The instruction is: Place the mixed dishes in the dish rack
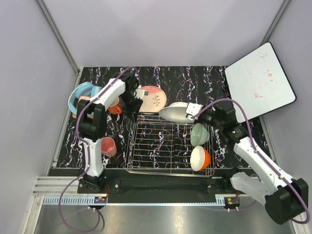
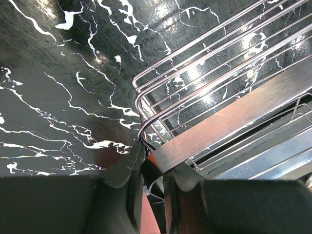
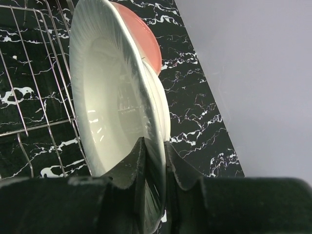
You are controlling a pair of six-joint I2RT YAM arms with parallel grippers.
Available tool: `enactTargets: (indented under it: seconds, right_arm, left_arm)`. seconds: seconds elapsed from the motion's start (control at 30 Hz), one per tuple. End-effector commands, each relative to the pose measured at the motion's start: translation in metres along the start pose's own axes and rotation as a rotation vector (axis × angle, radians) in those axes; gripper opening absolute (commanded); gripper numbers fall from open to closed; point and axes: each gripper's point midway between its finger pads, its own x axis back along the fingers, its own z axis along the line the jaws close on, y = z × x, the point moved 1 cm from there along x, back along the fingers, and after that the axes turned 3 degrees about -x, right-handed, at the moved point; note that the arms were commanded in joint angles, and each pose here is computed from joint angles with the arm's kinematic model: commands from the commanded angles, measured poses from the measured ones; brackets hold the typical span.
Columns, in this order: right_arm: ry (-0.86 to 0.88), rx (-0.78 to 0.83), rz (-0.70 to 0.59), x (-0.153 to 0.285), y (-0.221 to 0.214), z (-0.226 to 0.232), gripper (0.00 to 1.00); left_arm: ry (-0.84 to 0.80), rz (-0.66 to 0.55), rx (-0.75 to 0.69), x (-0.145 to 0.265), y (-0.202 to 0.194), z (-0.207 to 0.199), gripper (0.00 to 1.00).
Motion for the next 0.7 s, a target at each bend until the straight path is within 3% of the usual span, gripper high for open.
enactTargets:
  seconds: [0.0, 0.1, 0.3, 0.5, 0.57, 0.6, 0.67]
  right_arm:
    - [-0.113, -0.013, 0.268, 0.021, -0.054, -0.004, 0.02]
    - [-0.112, 0.014, 0.299, 0.028, -0.061, 0.004, 0.13]
    - [-0.117, 0.068, 0.34, 0.038, -0.069, 0.007, 0.2]
    - [-0.088, 0.097, 0.341, 0.034, -0.071, 0.01, 0.2]
    - [-0.095, 0.099, 0.347, 0.031, -0.071, 0.005, 0.16]
    - [-0.102, 0.09, 0.344, 0.03, -0.068, 0.002, 0.06]
    - [-0.136, 0.052, 0.321, 0.03, -0.057, -0.008, 0.0]
  left_arm:
    - [0.187, -0.381, -0.045, 0.03, 0.082, 0.055, 0.1]
    - [0.171, -0.396, -0.039, 0.036, 0.083, 0.051, 0.11]
    - [0.147, -0.412, -0.039, 0.044, 0.082, 0.044, 0.14]
    - [0.143, -0.411, -0.036, 0.045, 0.079, 0.043, 0.14]
    - [0.146, -0.408, -0.033, 0.044, 0.078, 0.044, 0.15]
    - [0.145, -0.408, -0.035, 0.044, 0.078, 0.044, 0.15]
    - [0.146, -0.405, -0.033, 0.043, 0.078, 0.044, 0.15]
